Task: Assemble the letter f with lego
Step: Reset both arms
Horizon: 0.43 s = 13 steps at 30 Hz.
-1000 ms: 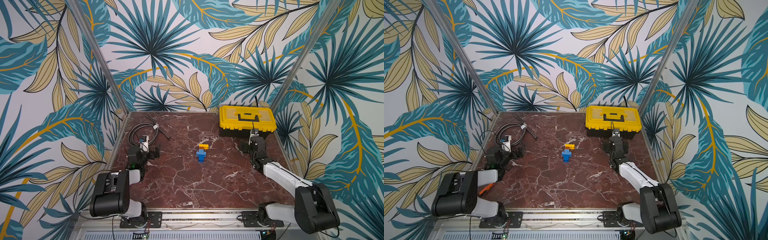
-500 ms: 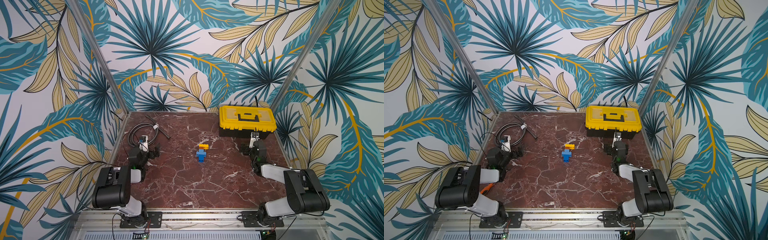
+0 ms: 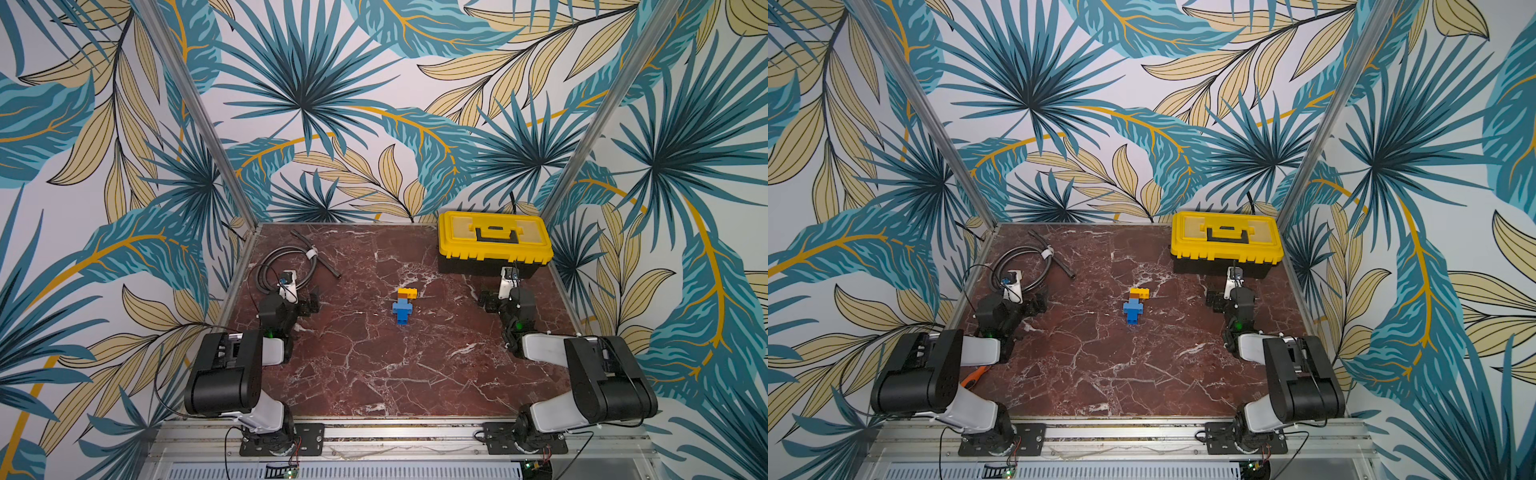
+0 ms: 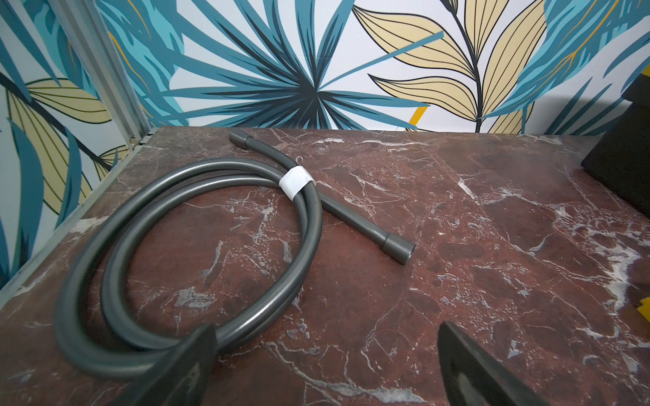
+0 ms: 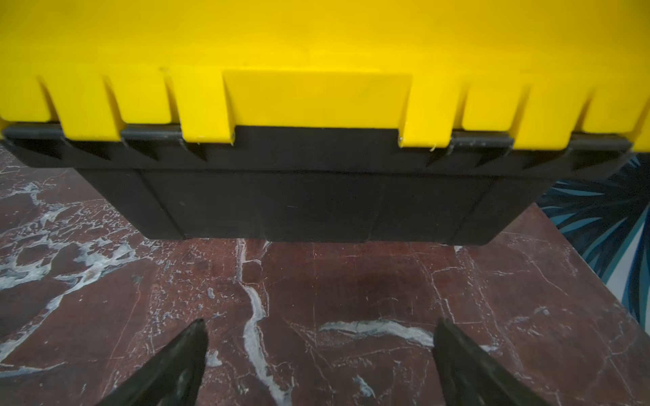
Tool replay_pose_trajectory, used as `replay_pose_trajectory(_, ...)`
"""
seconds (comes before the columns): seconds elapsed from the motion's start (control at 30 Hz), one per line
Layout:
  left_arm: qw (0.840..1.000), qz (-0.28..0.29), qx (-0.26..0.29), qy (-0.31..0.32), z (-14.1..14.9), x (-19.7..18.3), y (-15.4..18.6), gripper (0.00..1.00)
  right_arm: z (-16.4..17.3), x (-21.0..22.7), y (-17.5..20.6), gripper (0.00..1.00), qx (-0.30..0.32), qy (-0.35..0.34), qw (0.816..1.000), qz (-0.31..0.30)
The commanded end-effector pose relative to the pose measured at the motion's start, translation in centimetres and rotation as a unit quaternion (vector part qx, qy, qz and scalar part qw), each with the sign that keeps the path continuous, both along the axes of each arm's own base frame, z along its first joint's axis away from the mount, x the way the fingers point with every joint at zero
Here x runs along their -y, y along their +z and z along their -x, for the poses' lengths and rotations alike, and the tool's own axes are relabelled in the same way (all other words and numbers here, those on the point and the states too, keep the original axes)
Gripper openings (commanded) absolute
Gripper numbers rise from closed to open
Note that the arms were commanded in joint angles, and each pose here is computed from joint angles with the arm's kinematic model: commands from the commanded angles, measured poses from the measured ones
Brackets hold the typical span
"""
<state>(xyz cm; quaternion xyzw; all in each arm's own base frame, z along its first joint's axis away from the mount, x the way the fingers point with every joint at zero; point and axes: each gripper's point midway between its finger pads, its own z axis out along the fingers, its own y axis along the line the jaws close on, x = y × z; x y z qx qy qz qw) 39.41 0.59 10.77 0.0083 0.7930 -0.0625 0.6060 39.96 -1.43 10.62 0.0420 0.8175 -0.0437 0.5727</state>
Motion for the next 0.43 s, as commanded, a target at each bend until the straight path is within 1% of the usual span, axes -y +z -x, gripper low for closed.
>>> replay_pose_trajectory(0.0, 1.000, -0.009, 0.018, 0.004, -0.63, -0.08, 1.01, 0.99, 0.01, -0.02, 0.30, 1.00, 0.008, -0.001, 1.000, -0.007)
replay_pose_trajectory(0.27, 1.000, -0.008, 0.018, 0.004, -0.64, -0.03, 0.97, 0.99, -0.27, -0.28, 0.13, 0.99, 0.003, 0.006, 1.000, -0.008)
replay_pose_trajectory(0.4, 1.000, -0.009, 0.018, 0.004, -0.65, -0.02, 1.03, 0.99, 0.10, -0.26, 0.35, 0.99, 0.010, 0.006, 1.000, -0.006)
